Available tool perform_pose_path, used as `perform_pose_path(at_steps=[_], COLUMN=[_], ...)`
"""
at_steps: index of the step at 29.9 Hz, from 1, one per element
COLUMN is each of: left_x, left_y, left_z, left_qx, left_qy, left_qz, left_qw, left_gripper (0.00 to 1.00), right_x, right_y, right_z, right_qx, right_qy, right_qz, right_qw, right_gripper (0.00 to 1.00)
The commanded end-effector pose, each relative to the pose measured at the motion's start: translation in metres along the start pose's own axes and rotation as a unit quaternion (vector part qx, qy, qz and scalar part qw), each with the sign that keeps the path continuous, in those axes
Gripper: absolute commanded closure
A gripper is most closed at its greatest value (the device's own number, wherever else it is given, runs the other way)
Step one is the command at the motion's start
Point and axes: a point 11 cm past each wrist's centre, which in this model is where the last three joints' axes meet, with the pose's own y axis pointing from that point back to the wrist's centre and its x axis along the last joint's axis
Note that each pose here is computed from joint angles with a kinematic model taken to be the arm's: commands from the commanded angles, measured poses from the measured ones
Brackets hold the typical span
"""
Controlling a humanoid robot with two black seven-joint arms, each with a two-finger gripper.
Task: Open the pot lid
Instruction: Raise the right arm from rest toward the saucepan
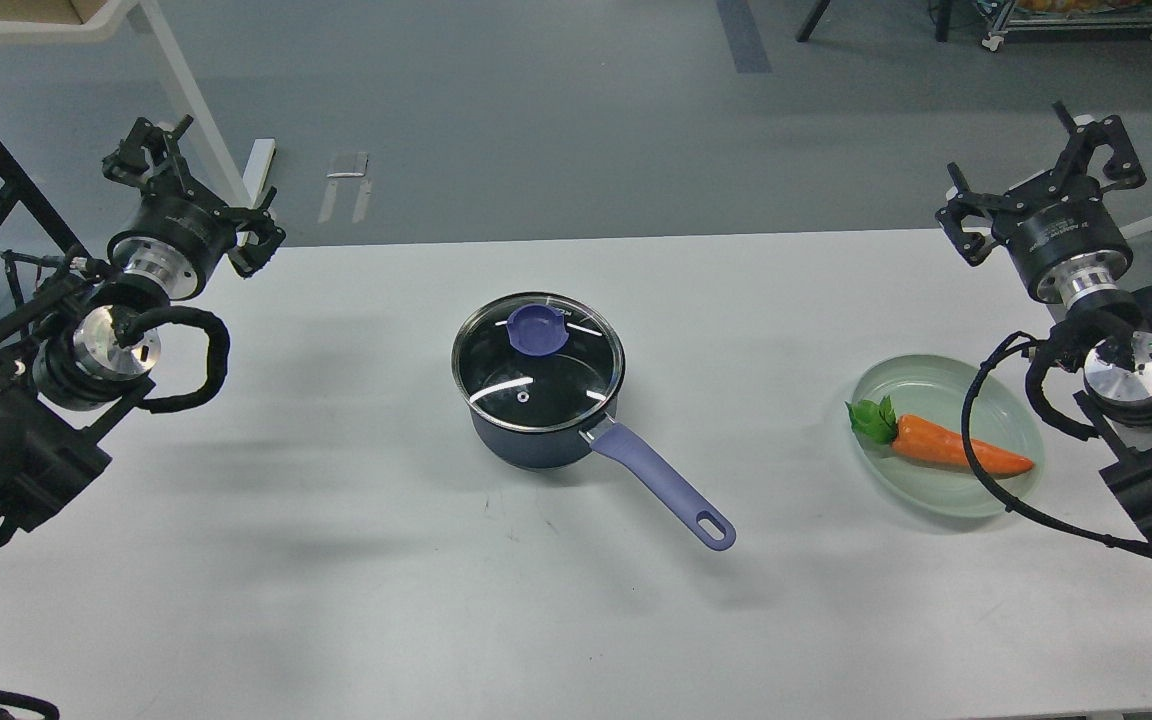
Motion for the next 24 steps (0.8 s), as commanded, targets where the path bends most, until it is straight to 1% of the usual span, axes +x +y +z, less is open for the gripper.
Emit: perform_pose_path(at_steps=[1,5,9,12,15,18,20,24], left_x=[0.001,0.001,0.004,0.003,0.005,0.016,0.015,0.012], left_y=[0.002,0.003,0.002,0.003,0.001,-0.003,-0.007,-0.007], left_z=[-0.007,-0.019,-0.014,-0.016,-0.011,0.003,0.011,0.01], left_qx=[0.008,0.026,0.024,0.026,0.023,0.01,0.003,0.005], left_qy=[-0.006,-0.021,-0.027,-0.028,-0.041,-0.08,-0.099,-0.101], left_qz=[-0.004,-0.005,0.001,-0.004,-0.005,0.005,0.003,-0.004], left_qw=[1.0,0.999,0.999,0.999,0.999,0.997,0.995,0.995], left_gripper=[0.01,0.01,0.01,0.01,0.01,0.01,0.01,0.01], right_x=[0.0,0.001,0.0,-0.005,-0.008,-0.028,-0.043,-0.086], right_y=[0.0,0.001,0.001,0.001,0.001,-0.008,-0.016,-0.025], right_z=[-0.002,0.0,0.0,0.006,-0.007,-0.017,-0.023,-0.031], right_qx=[0.001,-0.003,-0.009,-0.025,-0.032,-0.047,-0.062,-0.104], right_qy=[0.002,0.005,0.011,0.021,0.054,0.099,0.138,0.235], right_qz=[0.0,0.0,-0.002,-0.012,-0.018,-0.043,-0.061,-0.117], right_qw=[1.0,1.0,1.0,0.999,0.998,0.993,0.987,0.959], right_gripper=[0.0,0.0,0.0,0.0,0.0,0.0,0.0,0.0])
